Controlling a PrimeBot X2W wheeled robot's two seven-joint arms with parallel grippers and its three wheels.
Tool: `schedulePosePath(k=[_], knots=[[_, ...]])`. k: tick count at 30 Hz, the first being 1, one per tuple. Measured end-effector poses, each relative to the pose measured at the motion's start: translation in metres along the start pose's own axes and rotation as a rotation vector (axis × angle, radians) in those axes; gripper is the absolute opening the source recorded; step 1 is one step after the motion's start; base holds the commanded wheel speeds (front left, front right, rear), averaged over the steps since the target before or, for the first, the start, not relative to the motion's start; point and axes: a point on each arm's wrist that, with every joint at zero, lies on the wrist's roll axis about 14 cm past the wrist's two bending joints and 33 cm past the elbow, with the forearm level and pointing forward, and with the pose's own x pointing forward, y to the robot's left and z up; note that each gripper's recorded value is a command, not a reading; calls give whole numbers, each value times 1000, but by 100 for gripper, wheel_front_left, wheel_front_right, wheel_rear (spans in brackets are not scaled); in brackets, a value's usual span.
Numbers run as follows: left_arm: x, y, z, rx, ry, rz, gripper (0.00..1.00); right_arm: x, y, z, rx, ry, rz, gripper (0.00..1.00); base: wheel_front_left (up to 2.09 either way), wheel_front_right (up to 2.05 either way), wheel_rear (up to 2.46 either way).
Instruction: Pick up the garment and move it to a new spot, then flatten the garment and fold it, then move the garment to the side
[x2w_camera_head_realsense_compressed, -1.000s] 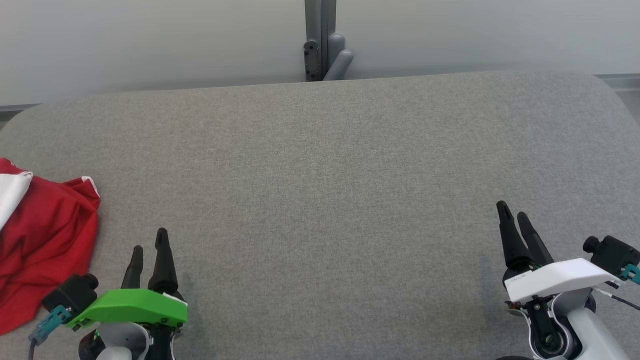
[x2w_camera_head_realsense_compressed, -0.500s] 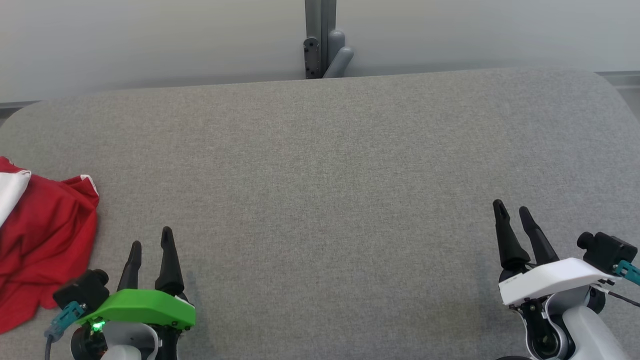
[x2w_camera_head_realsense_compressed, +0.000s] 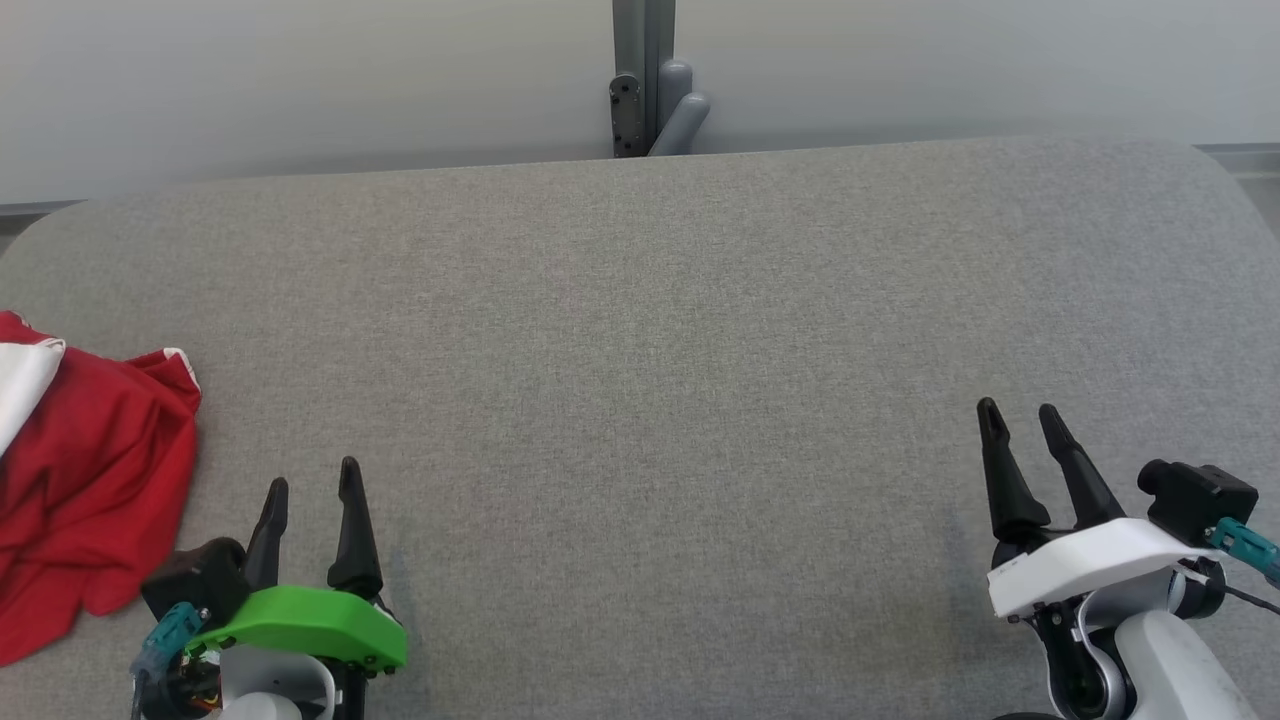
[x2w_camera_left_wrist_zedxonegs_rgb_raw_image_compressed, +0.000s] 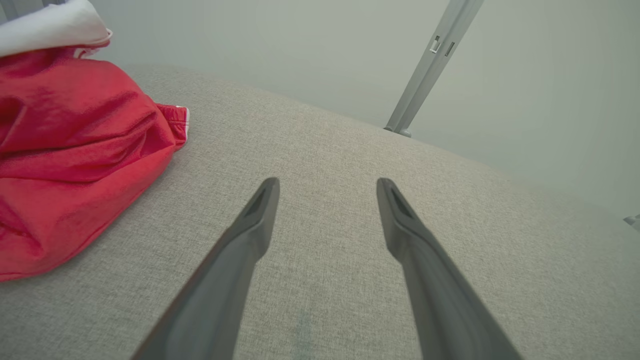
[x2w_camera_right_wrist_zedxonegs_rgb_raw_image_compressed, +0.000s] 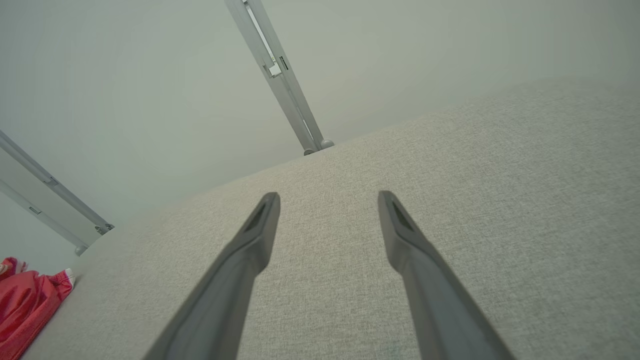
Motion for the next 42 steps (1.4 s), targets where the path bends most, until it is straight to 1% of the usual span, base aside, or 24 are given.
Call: schedulePosePath(k=[19, 42], knots=[[-5, -6, -3, 173, -17, -40, 100, -3, 4, -7, -179, 18, 23, 100, 0, 0, 0], [-11, -4, -7, 330, -29, -67, 100, 0, 7, -15, -357, 39, 51, 100, 0, 0, 0]])
